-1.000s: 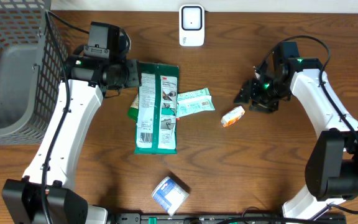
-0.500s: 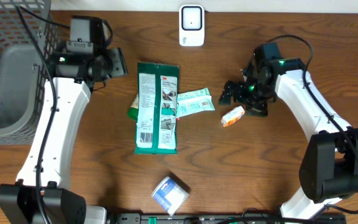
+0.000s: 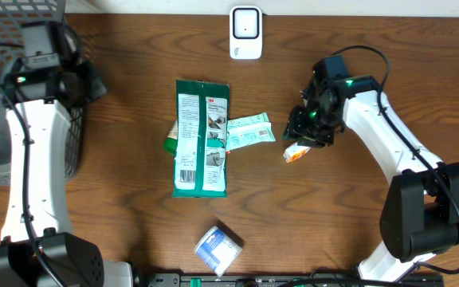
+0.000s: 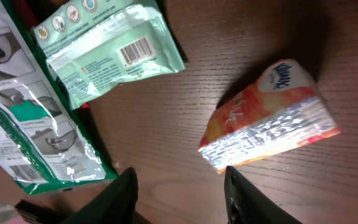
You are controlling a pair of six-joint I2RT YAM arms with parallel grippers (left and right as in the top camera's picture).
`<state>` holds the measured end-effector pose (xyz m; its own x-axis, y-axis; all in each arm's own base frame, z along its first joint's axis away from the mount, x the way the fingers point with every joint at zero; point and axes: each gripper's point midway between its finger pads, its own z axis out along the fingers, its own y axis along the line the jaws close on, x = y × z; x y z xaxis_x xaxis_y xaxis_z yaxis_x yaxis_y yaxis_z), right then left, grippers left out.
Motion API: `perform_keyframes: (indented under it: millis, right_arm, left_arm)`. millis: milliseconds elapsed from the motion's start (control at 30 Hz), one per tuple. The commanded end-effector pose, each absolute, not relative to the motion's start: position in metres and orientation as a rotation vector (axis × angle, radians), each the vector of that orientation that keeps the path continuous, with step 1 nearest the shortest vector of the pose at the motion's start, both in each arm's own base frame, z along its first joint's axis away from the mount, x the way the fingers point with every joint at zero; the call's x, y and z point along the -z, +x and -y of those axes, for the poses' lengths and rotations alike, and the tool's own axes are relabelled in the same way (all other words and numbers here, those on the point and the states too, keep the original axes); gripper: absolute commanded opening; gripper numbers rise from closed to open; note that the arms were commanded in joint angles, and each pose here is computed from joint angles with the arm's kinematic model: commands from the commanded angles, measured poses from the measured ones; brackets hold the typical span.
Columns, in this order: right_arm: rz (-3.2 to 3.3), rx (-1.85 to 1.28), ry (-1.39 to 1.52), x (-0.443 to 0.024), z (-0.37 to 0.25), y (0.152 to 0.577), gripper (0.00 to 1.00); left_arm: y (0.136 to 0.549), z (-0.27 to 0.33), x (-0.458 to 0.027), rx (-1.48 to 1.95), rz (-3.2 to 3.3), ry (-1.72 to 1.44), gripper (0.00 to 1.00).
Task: Scan the item barcode
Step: 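Lower the right gripper onto the orange tissue pack and grasp it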
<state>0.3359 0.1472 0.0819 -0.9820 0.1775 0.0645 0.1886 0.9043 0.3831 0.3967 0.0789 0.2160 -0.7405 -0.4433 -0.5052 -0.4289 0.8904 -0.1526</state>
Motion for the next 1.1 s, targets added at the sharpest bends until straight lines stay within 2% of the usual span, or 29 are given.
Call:
perform_keyframes:
  millis: [0,300,433,500,567,600,667,733,833,900,1000,1067]
  right_arm:
    - [3.07,0.606,-0.3,-0.091,-0.152,0.339,0.47]
    - [3.061,0.375,-0.308,-0.082,-0.15,0.317,0.62]
    - [3.027,0.337,-0.331,-0.082,-0.152,0.306,0.63]
    - [3.005,0.321,-0.375,-0.082,-0.15,0.303,0.63]
    - [2.994,0.291,-0.425,-0.081,-0.146,0.301,0.63]
    - [2.998,0.242,-0.474,-0.08,-0.14,0.302,0.63]
    - [3.004,0.171,-0.565,-0.078,-0.132,0.303,0.63]
    - [2.995,0.156,-0.617,-0.078,-0.131,0.303,0.68]
    - [3.001,0.147,-0.622,-0.077,-0.13,0.304,0.68]
    - [3.001,0.149,-0.641,-0.077,-0.13,0.305,0.72]
    - [2.997,0.131,-0.7,-0.077,-0.128,0.307,0.7]
    - [2.997,0.12,-0.714,-0.077,-0.126,0.307,0.7]
  left_arm:
    - [0.398,-0.083,-0.222,0.058,-2.496,-0.622,0.07]
    - [0.401,-0.088,-0.224,0.037,-2.489,-0.587,0.08]
    - [0.402,-0.082,-0.224,0.075,-2.491,-0.573,0.09]
    - [0.402,-0.081,-0.224,0.087,-2.49,-0.573,0.17]
    - [0.403,-0.08,-0.225,0.094,-2.484,-0.576,0.4]
    - [0.404,-0.08,-0.225,0.098,-2.48,-0.591,0.45]
    - [0.405,-0.081,-0.226,0.109,-2.467,-0.622,0.5]
    - [0.407,-0.081,-0.227,0.123,-2.447,-0.663,0.54]
    - [0.408,-0.081,-0.228,0.141,-2.428,-0.711,0.56]
    - [0.408,-0.08,-0.228,0.151,-2.424,-0.73,0.58]
    - [0.405,-0.08,-0.226,0.151,-2.437,-0.739,0.69]
    - [0.402,-0.079,-0.224,0.15,-2.45,-0.744,0.72]
